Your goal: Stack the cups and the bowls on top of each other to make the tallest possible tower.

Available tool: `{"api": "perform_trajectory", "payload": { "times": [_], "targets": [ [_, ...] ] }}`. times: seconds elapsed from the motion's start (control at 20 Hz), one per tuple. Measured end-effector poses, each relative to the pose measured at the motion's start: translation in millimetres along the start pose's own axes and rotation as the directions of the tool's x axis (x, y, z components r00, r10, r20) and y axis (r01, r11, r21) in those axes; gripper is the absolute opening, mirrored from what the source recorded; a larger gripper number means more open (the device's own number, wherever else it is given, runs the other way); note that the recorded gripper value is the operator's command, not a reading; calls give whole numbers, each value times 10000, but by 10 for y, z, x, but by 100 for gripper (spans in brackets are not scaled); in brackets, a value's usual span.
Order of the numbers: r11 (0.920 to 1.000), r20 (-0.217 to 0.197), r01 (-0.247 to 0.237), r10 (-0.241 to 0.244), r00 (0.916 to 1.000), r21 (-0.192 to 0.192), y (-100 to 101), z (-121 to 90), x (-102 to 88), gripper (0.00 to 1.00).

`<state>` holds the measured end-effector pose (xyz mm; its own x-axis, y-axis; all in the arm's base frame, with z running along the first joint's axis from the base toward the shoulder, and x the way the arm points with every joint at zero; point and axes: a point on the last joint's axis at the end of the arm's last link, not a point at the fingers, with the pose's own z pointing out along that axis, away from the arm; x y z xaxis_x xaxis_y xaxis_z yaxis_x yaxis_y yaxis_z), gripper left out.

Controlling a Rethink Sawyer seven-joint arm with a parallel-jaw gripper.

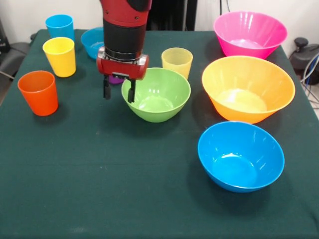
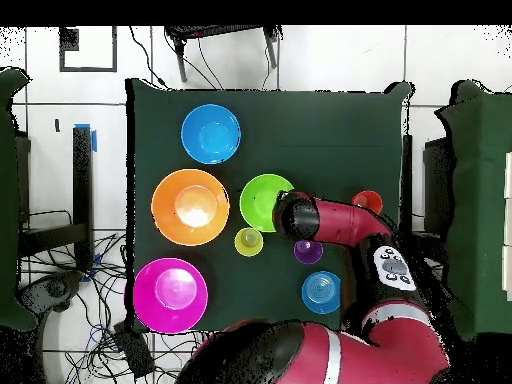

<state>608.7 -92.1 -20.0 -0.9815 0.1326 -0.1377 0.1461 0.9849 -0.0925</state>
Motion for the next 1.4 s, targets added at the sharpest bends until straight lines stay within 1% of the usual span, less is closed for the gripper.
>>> {"api": "perform_trajectory", "payload": {
  "times": [0.2, 0.35, 0.4, 0.45, 0.6, 0.65, 1.2, 1.4],
  "targets": [
    [9997, 19, 242, -242, 9997, -15, 143, -15, 2, 100],
    [9987, 55, 508, -507, 9987, -19, 296, -32, 1, 100],
    [9985, 59, 552, -552, 9985, -17, 321, -34, 1, 100],
    [9976, 78, 687, -687, 9976, 1, 392, -42, 2, 100],
    [9968, 78, 799, -799, 9968, 23, 446, -50, 12, 100],
    [9960, 82, 895, -895, 9959, 35, 497, -58, 18, 0],
    [9960, 212, 887, -888, 9958, 71, 485, -101, -43, 0],
    [9963, 330, 855, -857, 9958, 83, 469, -67, -123, 0]
  ]
}}
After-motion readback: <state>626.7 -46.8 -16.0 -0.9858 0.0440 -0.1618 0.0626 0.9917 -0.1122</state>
